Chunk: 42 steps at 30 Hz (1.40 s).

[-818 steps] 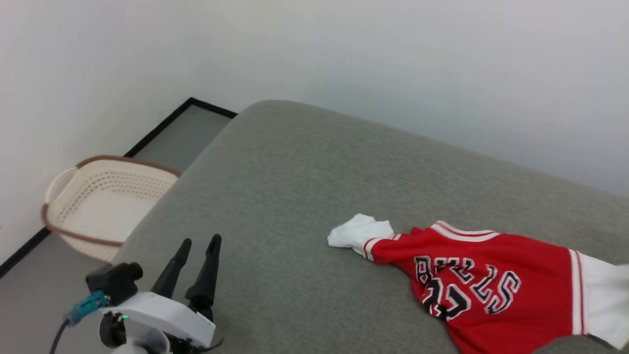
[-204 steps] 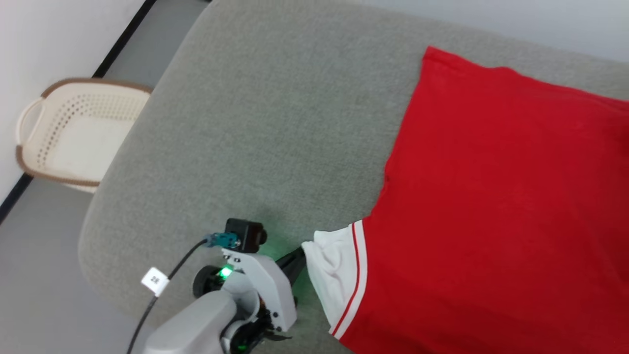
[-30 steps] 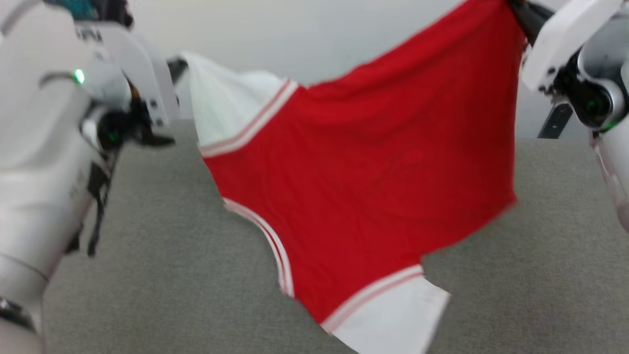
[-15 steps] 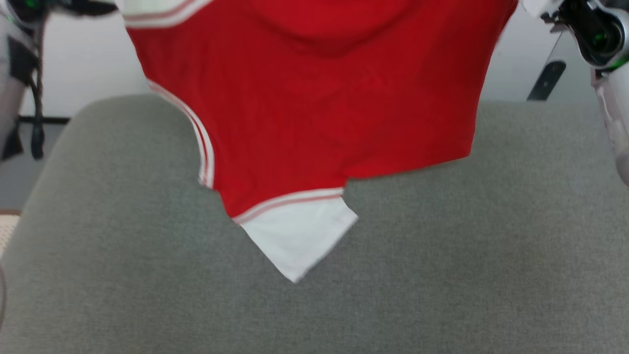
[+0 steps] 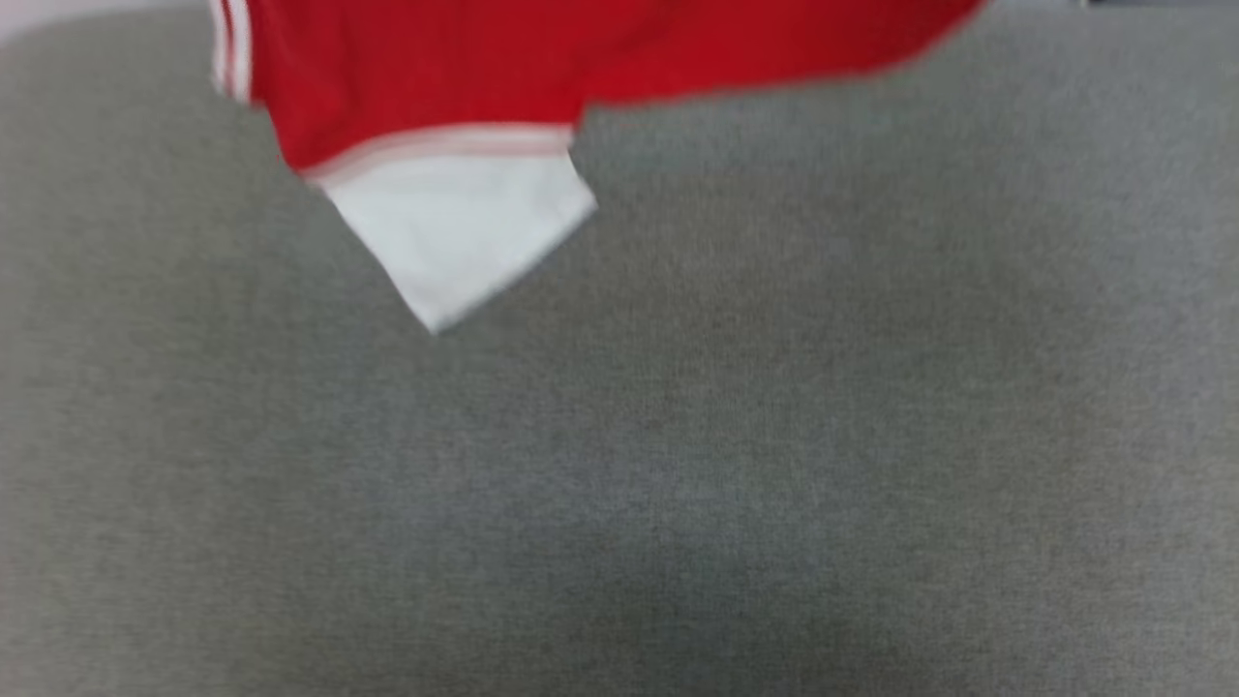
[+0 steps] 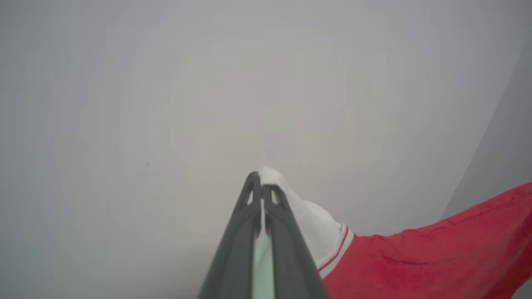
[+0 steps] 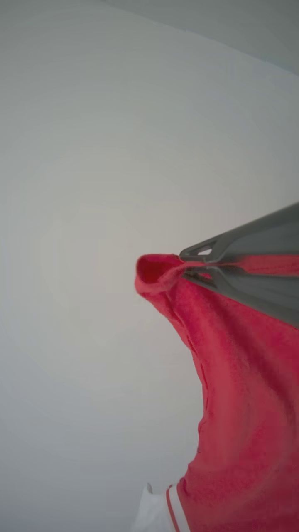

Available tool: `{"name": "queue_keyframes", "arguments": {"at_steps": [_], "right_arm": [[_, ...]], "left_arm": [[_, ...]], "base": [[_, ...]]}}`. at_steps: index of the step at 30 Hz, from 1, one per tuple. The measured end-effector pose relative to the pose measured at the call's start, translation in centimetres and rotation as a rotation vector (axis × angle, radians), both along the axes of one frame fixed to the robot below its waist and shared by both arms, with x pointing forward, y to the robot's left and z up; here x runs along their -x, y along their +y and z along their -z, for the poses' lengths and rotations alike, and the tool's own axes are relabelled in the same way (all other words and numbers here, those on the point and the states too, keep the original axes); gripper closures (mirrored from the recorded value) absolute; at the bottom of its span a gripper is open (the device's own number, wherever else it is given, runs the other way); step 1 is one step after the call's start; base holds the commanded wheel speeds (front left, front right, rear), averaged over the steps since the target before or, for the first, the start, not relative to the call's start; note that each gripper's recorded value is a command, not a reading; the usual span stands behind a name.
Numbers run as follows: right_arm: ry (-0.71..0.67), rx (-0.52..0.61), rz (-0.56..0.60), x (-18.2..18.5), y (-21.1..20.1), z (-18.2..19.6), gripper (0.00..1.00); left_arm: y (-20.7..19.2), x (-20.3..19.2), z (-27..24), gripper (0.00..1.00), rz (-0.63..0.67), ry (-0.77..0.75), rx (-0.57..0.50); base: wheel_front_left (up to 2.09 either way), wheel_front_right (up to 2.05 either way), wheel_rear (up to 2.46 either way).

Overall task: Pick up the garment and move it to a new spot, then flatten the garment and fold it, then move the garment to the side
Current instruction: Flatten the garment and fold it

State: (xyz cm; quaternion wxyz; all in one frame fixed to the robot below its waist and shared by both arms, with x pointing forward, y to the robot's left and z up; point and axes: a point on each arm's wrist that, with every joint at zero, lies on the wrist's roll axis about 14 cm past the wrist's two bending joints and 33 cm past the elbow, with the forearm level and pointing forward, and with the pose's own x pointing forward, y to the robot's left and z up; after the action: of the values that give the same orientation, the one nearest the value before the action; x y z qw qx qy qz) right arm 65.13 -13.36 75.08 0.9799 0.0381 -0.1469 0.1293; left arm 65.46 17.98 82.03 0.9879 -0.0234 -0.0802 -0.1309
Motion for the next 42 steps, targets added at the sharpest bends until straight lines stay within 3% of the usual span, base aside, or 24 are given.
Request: {"name": "queue_keyframes", "arguments": {"at_steps": [9, 14, 19, 24, 32, 37, 42], "right_arm": [[-0.056, -0.042, 0.082, -5.1, -2.6, 3.9, 1.00], [-0.147, -0.097, 0.121, -6.7, -4.8, 3.3, 1.00], [-0.070, -0.130, 0.134, -8.1, -4.3, 9.0, 1.00], [-0.055, -0.132, 0.128, -7.8, -3.3, 9.7, 1.00], [0.138, -0.122, 0.069, -4.4, -1.0, 14.9, 1.00], [0.271, -0.071, 0.013, 0.2, -0.4, 17.8, 1.00], [0.402, -0.089, -0.029, 5.7, -1.7, 19.9, 1.00]], "left_arm": [[-1.8, -5.5, 1.5, 1.00, 0.034, -0.061, 0.033], [-3.8, -7.4, 1.3, 1.00, 0.084, -0.129, 0.094], [-5.5, -9.2, 5.7, 1.00, 0.115, -0.055, 0.099], [-4.5, -8.9, 7.2, 1.00, 0.096, -0.016, 0.101], [-4.1, -5.3, 14.3, 1.00, 0.100, 0.169, 0.103], [-2.4, -0.9, 18.9, 1.00, 0.082, 0.298, 0.110], [-2.5, 4.9, 22.1, 1.00, 0.116, 0.366, 0.122]], "base": [[0.00, 0.00, 0.00], [0.00, 0.00, 0.00], [0.00, 0.00, 0.00], [0.00, 0.00, 0.00], [0.00, 0.00, 0.00], [0.00, 0.00, 0.00], [0.00, 0.00, 0.00]]}}
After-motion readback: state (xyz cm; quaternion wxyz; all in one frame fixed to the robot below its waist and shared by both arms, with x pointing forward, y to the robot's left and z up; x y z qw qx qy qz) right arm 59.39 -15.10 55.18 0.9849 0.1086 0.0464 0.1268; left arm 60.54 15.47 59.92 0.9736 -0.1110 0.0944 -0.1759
